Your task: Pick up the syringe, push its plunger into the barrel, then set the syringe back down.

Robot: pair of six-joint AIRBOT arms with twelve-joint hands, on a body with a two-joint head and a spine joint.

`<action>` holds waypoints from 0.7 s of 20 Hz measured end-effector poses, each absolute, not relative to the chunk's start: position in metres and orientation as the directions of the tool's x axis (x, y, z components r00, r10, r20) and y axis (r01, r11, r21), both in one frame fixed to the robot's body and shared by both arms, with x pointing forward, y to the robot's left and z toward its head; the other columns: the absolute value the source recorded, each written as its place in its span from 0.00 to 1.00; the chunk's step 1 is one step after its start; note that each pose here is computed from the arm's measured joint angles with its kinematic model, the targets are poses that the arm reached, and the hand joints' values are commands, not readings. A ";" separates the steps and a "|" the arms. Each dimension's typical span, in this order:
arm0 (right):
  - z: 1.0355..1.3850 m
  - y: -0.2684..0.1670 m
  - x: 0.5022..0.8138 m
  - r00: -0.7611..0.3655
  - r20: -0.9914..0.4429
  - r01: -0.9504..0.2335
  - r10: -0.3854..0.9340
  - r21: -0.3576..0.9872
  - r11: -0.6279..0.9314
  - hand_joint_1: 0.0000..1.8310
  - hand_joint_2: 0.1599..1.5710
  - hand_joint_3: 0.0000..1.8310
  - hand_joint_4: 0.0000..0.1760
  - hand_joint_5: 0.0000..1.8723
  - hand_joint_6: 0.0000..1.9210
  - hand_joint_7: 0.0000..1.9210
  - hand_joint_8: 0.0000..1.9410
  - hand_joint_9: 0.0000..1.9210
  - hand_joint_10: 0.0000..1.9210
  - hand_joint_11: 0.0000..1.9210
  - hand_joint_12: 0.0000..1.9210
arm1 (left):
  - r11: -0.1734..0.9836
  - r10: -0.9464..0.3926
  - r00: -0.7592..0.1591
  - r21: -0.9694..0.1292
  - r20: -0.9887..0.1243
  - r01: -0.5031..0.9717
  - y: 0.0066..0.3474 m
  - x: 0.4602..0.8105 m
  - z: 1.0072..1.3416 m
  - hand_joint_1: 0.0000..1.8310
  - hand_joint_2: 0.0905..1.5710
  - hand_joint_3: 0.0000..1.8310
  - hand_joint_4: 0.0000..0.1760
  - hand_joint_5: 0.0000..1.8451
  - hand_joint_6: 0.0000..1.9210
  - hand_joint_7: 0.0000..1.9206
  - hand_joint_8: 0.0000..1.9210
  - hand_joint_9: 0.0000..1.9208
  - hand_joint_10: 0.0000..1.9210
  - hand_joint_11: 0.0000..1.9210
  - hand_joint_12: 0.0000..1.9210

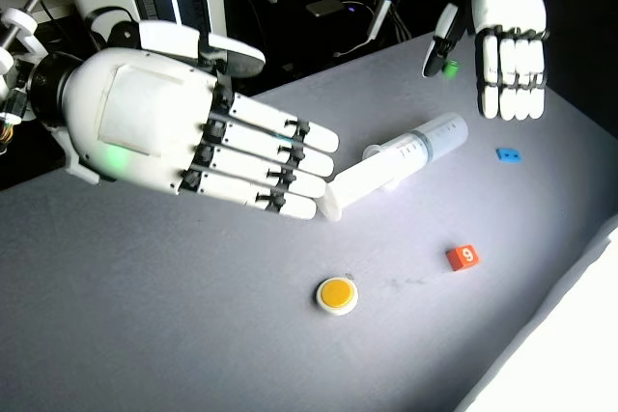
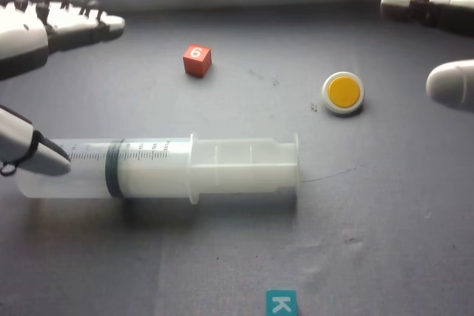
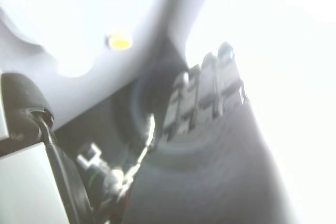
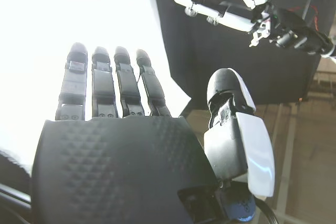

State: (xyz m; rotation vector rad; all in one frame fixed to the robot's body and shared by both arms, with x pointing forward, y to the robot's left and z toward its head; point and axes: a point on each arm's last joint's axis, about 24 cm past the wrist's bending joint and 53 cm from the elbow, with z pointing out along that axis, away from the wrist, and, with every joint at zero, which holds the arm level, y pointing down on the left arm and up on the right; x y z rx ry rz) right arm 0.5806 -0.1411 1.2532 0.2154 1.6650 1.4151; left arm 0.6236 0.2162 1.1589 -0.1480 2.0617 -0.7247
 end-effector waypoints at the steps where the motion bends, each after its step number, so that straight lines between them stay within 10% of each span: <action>1: 1.251 -0.138 0.578 -0.575 -0.520 -0.405 0.632 0.852 0.333 0.00 0.79 0.00 0.00 0.05 0.00 0.03 0.00 0.01 0.00 0.00 0.06 | 0.825 -0.398 -0.590 -0.555 -0.702 0.104 0.221 0.624 1.149 0.57 0.53 0.00 0.00 0.00 0.00 0.00 0.00 0.00 0.00 0.00 0.00; 14: 1.257 -0.128 0.569 -0.598 -0.360 -0.316 0.716 0.927 0.202 0.00 0.79 0.00 0.00 0.06 0.00 0.06 0.01 0.03 0.01 0.01 0.01 | 0.859 -0.439 -0.701 -0.492 -0.561 -0.144 0.211 0.617 1.076 0.56 0.48 0.00 0.00 0.00 0.00 0.00 0.00 0.00 0.00 0.00 0.06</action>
